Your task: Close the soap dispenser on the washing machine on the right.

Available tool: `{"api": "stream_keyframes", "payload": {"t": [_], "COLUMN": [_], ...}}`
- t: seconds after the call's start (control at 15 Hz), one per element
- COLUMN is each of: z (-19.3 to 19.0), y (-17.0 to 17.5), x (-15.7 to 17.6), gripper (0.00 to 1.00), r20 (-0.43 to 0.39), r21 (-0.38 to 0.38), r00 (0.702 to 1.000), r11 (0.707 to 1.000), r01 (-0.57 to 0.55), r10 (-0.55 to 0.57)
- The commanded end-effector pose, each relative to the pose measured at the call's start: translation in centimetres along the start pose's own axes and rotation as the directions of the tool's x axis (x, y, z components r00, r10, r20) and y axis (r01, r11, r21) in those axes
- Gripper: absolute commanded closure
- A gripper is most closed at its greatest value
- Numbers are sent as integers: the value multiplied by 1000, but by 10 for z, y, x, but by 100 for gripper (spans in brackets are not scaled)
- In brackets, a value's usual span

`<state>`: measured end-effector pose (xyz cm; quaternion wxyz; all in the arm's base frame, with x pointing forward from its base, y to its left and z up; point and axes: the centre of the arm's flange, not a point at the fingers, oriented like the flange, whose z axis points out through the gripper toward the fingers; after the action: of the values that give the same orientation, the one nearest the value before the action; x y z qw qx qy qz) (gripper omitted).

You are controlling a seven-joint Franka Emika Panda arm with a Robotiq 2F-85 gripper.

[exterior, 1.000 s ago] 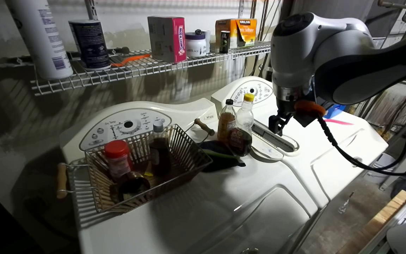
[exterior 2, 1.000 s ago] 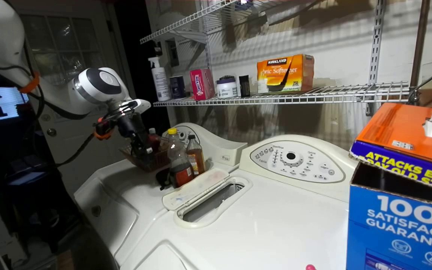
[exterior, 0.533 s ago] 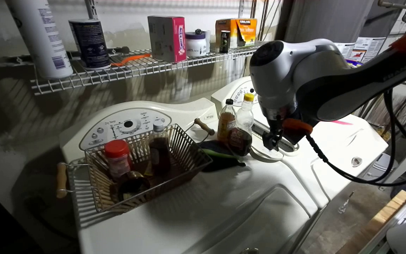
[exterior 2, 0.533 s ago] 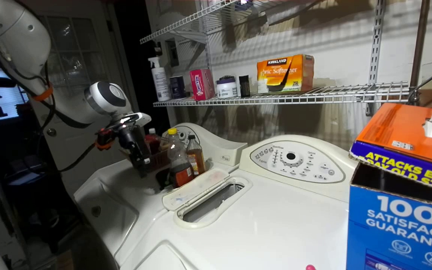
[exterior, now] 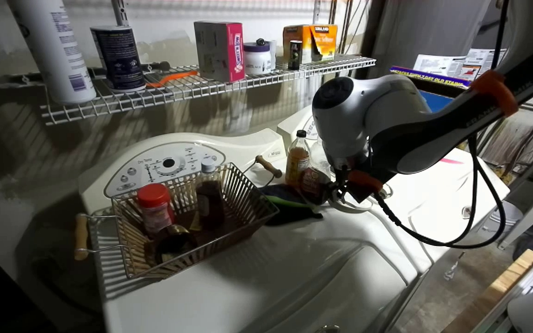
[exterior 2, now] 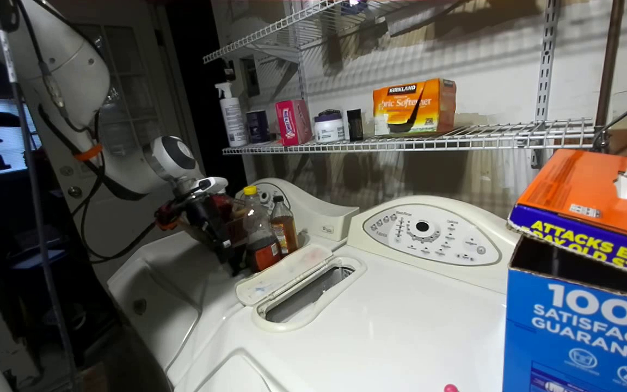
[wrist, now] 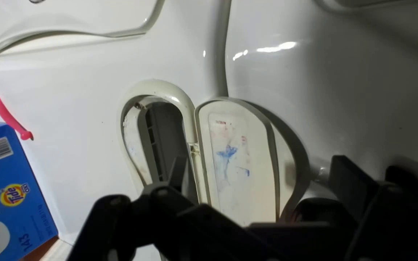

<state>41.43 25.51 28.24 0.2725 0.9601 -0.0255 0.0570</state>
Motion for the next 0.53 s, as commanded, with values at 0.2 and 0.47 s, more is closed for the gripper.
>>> {"api": "stream_keyframes", "payload": {"t": [0.2,0.47], "z": [31,46], "y": [-29,-35], "x": [3,-1], "gripper": [0,0], "r20": [-148,-151], "r21": [-68,-86], "r00": [988,987], "r11": [997,995], "r01": [-43,-59], "r10": [32,46]}}
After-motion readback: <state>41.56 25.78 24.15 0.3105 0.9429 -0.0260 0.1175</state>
